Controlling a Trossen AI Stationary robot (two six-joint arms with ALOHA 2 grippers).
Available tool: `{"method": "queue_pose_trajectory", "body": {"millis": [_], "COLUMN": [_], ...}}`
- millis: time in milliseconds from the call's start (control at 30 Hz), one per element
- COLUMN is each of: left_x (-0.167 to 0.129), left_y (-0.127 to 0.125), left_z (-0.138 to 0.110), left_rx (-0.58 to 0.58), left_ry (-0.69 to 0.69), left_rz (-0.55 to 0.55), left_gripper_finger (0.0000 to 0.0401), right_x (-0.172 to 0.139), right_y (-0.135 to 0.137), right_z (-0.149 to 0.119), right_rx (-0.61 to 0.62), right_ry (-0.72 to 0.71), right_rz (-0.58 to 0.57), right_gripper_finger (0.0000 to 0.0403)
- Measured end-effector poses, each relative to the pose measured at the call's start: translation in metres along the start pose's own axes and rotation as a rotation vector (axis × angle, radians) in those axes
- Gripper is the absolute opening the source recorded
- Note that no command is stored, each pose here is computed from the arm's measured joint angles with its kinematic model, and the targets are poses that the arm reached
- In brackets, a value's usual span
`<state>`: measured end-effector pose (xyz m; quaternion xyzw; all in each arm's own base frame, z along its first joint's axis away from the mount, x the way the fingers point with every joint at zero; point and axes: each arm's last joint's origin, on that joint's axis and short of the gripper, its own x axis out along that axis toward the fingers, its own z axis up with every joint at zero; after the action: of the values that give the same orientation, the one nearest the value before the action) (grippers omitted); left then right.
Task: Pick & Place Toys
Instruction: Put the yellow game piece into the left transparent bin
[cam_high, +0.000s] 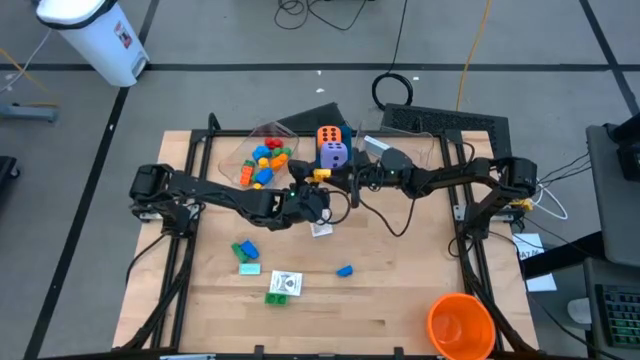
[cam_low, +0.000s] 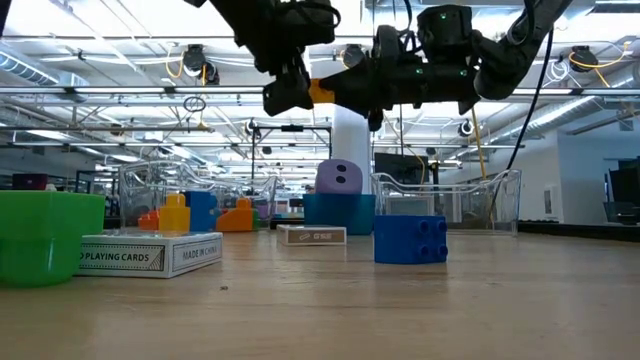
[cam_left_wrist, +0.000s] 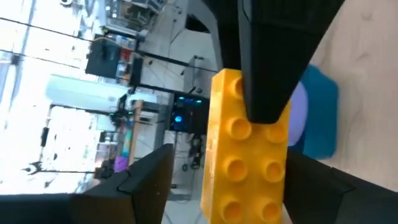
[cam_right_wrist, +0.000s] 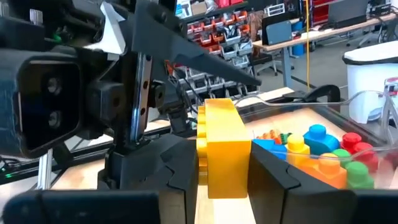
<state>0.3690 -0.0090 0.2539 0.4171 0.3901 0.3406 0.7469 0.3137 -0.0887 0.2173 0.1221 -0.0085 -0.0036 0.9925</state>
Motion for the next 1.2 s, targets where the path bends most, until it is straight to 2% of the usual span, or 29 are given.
{"method": "queue_pose_trajectory", "body": {"millis": [100,267,500,700,867,1033,1133,1200], "left_x": [0.0,-0.002,-0.016,-0.037,-0.061,-0.077,-0.079,-0.076], "left_y": [0.0,-0.002,0.0,0.028,0.071,0.11,0.123,0.124], "left_z": [0.0,0.001,0.004,-0.002,-0.029,-0.073,-0.098,-0.11], "left_rx": [0.007,0.012,0.028,-0.049,-0.174,-0.412,-0.533,-0.575], "left_ry": [0.001,-0.007,-0.022,-0.05,-0.034,0.022,0.095,0.154], "left_rz": [0.002,-0.004,0.017,0.024,0.009,-0.079,-0.176,-0.199], "left_gripper_finger": [0.0231,0.014,0.0138,0.0138,0.0138,0.0138,0.0138,0.0138], "right_x": [0.0,0.0,-0.002,-0.006,-0.007,-0.008,-0.007,-0.007], "right_y": [0.0,0.0,0.001,0.0,0.001,0.001,0.001,0.001], "right_z": [0.001,0.002,0.003,0.009,0.01,0.011,0.01,0.011], "right_rx": [-0.001,-0.003,-0.03,-0.032,-0.025,-0.042,-0.038,-0.041], "right_ry": [-0.004,-0.015,0.006,0.008,0.016,0.009,0.017,0.011], "right_rz": [0.0,0.003,0.096,0.159,0.158,0.158,0.155,0.157], "right_gripper_finger": [0.0094,0.0112,0.0147,0.0167,0.0177,0.0175,0.0172,0.0172]}}
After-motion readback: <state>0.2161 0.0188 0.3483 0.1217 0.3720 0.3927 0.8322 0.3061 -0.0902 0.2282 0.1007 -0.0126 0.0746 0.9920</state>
